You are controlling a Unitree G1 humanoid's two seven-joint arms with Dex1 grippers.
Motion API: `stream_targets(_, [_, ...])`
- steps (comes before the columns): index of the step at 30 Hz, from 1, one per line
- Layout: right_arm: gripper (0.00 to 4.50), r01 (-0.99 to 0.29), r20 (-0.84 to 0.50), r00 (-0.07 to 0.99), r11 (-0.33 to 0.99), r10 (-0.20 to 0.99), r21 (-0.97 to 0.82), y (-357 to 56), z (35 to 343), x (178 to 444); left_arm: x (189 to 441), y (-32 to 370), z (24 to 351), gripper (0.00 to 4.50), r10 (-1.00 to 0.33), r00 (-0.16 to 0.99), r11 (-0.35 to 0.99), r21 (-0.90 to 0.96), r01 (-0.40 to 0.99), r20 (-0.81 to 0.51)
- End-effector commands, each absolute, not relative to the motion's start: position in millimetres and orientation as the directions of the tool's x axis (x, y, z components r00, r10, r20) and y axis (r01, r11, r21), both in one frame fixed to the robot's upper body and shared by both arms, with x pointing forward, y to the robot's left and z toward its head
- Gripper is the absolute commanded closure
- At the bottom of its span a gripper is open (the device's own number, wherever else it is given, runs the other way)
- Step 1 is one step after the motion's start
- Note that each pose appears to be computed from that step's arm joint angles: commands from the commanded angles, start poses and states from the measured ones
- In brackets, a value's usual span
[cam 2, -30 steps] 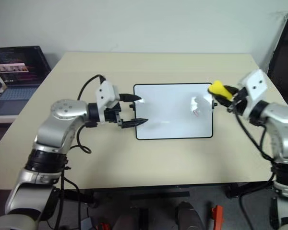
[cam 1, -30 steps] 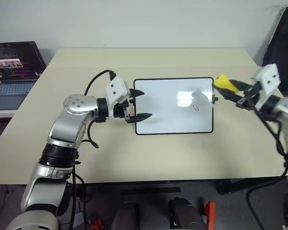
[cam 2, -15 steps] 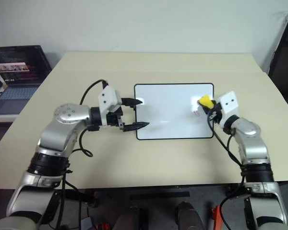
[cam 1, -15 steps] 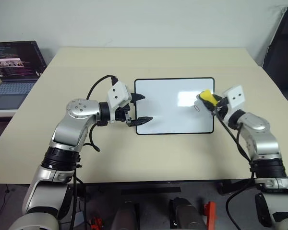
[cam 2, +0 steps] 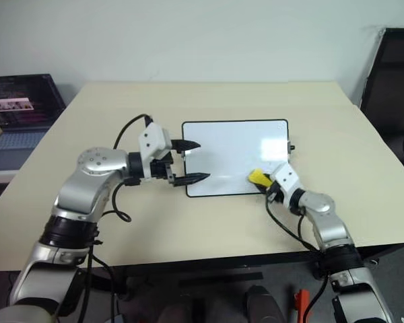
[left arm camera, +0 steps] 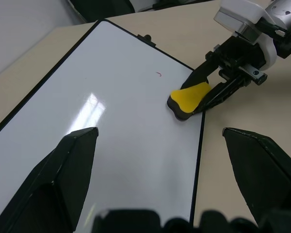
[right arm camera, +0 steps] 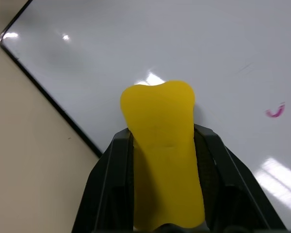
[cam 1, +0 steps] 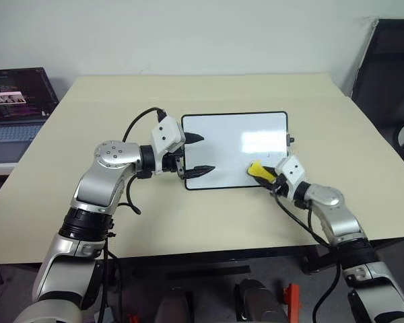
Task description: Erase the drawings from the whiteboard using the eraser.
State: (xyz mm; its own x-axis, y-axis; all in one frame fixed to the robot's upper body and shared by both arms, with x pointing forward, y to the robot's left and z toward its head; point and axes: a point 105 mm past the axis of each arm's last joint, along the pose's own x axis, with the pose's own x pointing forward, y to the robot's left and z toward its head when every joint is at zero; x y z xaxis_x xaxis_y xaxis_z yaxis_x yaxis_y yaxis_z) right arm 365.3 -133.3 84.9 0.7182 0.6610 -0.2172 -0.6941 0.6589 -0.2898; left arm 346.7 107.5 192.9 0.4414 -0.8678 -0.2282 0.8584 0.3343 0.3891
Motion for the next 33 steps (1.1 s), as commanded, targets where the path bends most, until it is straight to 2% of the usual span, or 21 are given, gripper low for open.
stream_targets(1, [3.19, -0.577, -0.232, 0.816, 0.758, 0.529, -0.304, -165, 84, 383, 345, 108, 205, 0.00, -0.869, 0.449, 0.329, 0.435, 0.839, -0.208])
stream_targets(5, [3.19, -0.426, -0.185, 0.904, 0.840, 0.385, -0.335, -199, 99, 402, 347, 105, 206, 0.00, -0.871, 0.445, 0.326, 0.436, 0.839, -0.206])
stream_targets(12, [3.19, -0.397, -0.207, 0.916, 0.852, 0.344, -0.341, -216, 91, 400, 346, 104, 206, 0.00, -0.876, 0.438, 0.324, 0.428, 0.844, -0.200])
stream_targets(18, [3.19, -0.535, -0.225, 0.844, 0.782, 0.486, -0.319, -183, 87, 382, 347, 103, 206, 0.00, -0.877, 0.435, 0.320, 0.429, 0.845, -0.203])
stream_targets(22, [3.19, -0.632, -0.110, 0.773, 0.743, 0.625, -0.222, -177, 146, 355, 344, 91, 214, 0.00, -0.906, 0.403, 0.316, 0.422, 0.850, -0.133])
stream_targets(25, [3.19, -0.674, -0.134, 0.737, 0.705, 0.662, -0.220, -190, 172, 332, 330, 69, 223, 0.00, -0.949, 0.315, 0.285, 0.346, 0.894, -0.032])
stream_targets(28, [3.19, -0.600, -0.145, 0.800, 0.768, 0.582, -0.225, -226, 192, 323, 316, 42, 208, 0.00, -0.973, 0.225, 0.194, 0.323, 0.926, -0.059])
stream_targets(29, [3.19, -0.538, -0.143, 0.843, 0.813, 0.518, -0.224, -245, 197, 325, 313, 32, 204, 0.00, -0.978, 0.199, 0.170, 0.316, 0.933, -0.061])
stream_targets(33, [3.19, -0.358, -0.210, 0.926, 0.907, 0.315, -0.221, -297, 189, 326, 309, 0, 200, 0.00, -0.989, 0.148, 0.136, 0.279, 0.951, -0.024])
